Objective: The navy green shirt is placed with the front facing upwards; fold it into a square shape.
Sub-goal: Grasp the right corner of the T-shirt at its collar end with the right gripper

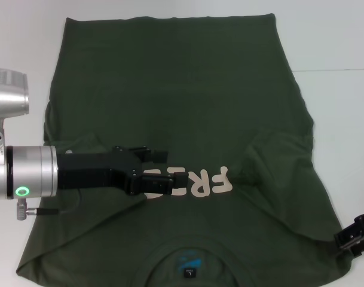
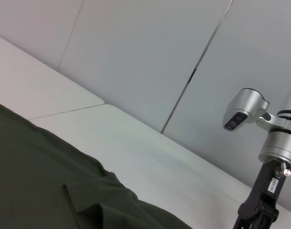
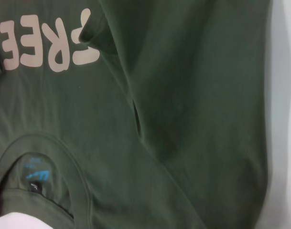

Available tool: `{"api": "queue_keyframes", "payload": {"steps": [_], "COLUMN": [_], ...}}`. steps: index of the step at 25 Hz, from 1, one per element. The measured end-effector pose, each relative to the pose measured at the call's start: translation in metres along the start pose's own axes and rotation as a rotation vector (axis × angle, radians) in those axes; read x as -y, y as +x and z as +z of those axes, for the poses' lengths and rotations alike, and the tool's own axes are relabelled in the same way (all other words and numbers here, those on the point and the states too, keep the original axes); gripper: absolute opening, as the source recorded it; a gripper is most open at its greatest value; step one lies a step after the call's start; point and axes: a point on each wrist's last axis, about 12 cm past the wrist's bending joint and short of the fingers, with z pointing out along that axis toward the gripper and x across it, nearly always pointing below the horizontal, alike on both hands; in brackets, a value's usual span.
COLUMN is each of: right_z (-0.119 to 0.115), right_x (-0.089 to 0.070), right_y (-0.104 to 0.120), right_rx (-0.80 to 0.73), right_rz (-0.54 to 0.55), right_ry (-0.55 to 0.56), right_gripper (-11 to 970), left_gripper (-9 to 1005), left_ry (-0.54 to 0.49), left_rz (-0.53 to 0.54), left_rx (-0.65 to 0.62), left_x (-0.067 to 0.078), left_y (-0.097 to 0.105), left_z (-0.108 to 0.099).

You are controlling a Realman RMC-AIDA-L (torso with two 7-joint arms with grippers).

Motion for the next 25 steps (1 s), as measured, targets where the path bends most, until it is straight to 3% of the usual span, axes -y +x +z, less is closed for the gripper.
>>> {"api": "queue_keyframes", "payload": {"steps": [3,8,14,19,22,25], "right_z": [0.0006,0.0007,0.0001,-0.0018,-0.0021,-0.0014], "right_x": [-0.0004,0.0002,0.0013,0.001,0.0002,0.0002], "right_y": [0.0,0.0001,-0.0004,-0.0022,-0.0032,-0.0031], "right_rx": [-0.007,-0.009,-0.008,0.0,0.0,-0.006], "right_rz": [-0.003,-0.003,-0.003,-0.008,-0.011,-0.01], "right_ry": [0.006,0.013,0.028,0.034,0.037,0.039], "right_gripper": [728,495,434,447,643,635], "left_gripper": [880,878,876,873,872,871], "left_ry": [0.0,0.002,0.004,0.005,0.007,0.007], "left_rz": [0.005,0.002,0.003,0.003,0.003,0.005], "left_rx": [0.001,0.005,0.007,0.008,0.01,0.01], "left_x": [-0.0001,0.0001,0.0003,0.0004,0.0005,0.0004], "left_y": [0.0,0.0012,0.0009,0.0008,0.0003,-0.0002], "left_z": [-0.0001,0.0003,0.0008,0.0009,0.0009,0.0012]}}
